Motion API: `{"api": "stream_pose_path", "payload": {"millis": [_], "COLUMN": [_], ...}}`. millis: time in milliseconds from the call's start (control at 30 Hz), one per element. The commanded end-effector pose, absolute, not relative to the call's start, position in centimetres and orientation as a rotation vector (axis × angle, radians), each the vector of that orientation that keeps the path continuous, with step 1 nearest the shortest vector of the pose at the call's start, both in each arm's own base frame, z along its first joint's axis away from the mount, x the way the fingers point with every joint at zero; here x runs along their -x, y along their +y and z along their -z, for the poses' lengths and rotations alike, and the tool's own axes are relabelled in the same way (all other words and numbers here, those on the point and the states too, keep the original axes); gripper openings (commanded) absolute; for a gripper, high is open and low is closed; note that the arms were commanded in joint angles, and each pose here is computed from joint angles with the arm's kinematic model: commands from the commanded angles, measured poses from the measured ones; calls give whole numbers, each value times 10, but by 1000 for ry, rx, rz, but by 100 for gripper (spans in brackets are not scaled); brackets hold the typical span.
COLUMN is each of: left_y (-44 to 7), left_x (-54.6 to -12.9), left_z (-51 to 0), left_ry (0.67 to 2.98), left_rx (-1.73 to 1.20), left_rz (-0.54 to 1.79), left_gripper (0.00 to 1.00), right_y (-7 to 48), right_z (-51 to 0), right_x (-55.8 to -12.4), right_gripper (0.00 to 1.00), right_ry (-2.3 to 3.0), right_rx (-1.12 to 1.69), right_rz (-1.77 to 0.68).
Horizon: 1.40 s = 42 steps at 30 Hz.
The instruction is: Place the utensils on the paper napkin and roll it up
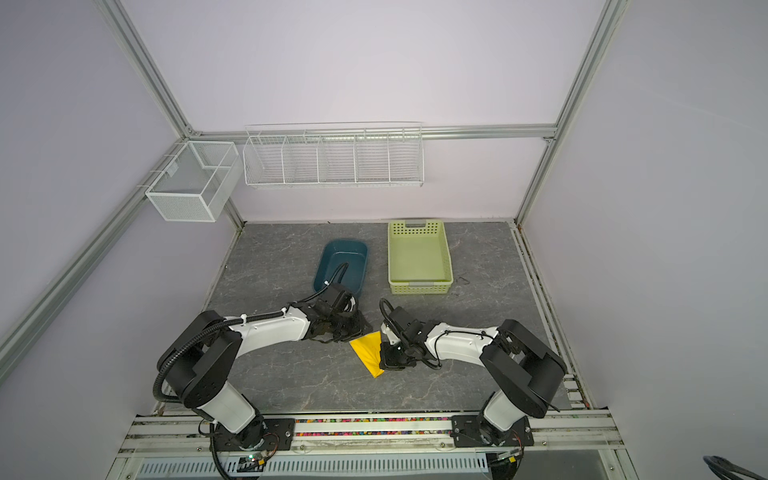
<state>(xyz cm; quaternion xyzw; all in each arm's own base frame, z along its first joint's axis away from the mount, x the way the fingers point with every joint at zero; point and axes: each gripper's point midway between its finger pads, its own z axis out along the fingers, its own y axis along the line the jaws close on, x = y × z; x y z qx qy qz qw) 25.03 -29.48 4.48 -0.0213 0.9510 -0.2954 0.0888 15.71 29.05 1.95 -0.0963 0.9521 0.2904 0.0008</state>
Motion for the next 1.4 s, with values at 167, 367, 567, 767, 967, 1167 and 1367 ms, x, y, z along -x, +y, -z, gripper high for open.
{"api": "stream_pose_path", "payload": {"millis": [167,367,567,767,967,1167,1367], "left_y": [-285,-281,-276,-270,-266,-266,-280], "left_x": [-264,-266,-260,-258,-257,-258,-267], "left_z": [-50,-37,-19,-10,-6,-6,-27], "left_ry": [2834,2876,2919,2932,2933,2929,2881], "left_rx": [25,20,27,49,72,85,55], "left_rz": [724,646,603,563,546,553,644], "left_gripper": [35,30,28,26,25,24,25], "right_y": [275,274,271,265,261,254,261], "right_z": [-5,-5,-3,3,7,5,2], "right_x": [-144,-143,-142,-140,-135,-136,-136], "right_gripper": [7,7,7,7,7,7,7], "right_ry": [3071,3073,3078,3103,3108,3096,3093], "right_rx": [271,271,258,167,84,40,84], "right_rz": [-831,-825,-810,-777,-735,-693,-707]}}
